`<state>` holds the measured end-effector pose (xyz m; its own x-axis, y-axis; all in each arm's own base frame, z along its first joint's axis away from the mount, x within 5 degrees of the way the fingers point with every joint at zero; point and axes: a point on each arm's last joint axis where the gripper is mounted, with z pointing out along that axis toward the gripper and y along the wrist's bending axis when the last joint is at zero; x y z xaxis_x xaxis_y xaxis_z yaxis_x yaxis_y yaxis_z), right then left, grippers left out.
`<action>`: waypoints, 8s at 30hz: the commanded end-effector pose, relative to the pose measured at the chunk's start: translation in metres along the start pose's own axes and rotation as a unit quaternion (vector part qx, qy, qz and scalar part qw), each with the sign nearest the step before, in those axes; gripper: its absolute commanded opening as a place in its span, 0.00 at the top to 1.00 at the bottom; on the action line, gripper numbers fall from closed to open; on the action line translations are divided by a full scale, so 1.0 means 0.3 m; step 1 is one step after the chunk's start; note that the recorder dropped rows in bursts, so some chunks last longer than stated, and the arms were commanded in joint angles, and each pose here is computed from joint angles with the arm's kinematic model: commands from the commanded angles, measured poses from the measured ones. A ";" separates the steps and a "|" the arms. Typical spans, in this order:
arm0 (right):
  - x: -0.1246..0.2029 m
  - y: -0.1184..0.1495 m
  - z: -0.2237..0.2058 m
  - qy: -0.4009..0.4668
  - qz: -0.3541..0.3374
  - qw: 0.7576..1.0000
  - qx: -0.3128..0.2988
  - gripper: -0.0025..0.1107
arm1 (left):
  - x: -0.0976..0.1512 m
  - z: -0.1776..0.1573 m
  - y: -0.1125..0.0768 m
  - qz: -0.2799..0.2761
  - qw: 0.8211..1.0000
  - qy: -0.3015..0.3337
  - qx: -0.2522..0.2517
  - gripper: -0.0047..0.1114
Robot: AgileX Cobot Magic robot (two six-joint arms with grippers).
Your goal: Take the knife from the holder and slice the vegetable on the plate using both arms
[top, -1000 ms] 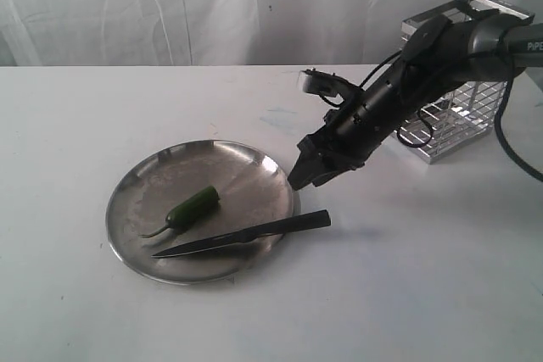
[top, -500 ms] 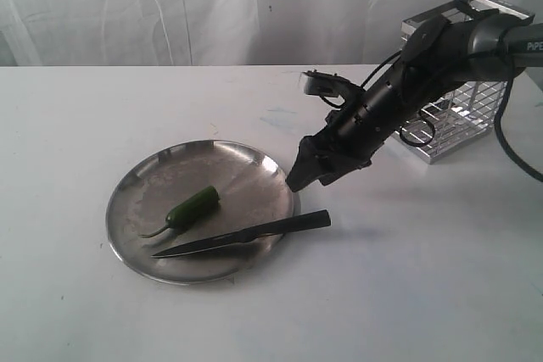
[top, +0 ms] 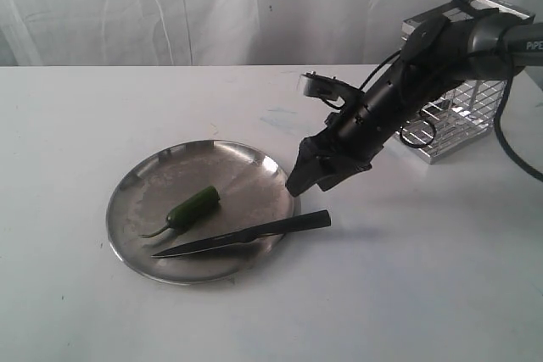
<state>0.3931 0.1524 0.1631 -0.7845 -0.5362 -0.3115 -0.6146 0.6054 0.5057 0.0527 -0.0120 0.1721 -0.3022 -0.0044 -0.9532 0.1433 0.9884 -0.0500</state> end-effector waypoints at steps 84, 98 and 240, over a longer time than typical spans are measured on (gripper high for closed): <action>0.059 0.361 -0.088 0.134 -0.107 0.978 0.122 0.98 | 0.000 -0.001 -0.008 0.003 1.000 -0.003 0.020 0.96; 0.420 0.460 -0.237 -0.203 0.054 0.953 0.220 0.98 | 0.001 -0.001 -0.006 0.013 1.000 -0.003 0.017 0.96; 0.620 0.316 0.003 -0.114 0.167 0.953 0.227 0.98 | -0.444 1.093 -0.229 0.356 0.722 0.421 0.418 0.96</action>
<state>0.1912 0.1111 0.1535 -0.9030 -0.1467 -0.4039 -0.2529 0.9413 0.2236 0.4006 -0.1285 0.2118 -0.2460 0.9126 -0.3266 0.9689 0.2404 -0.0584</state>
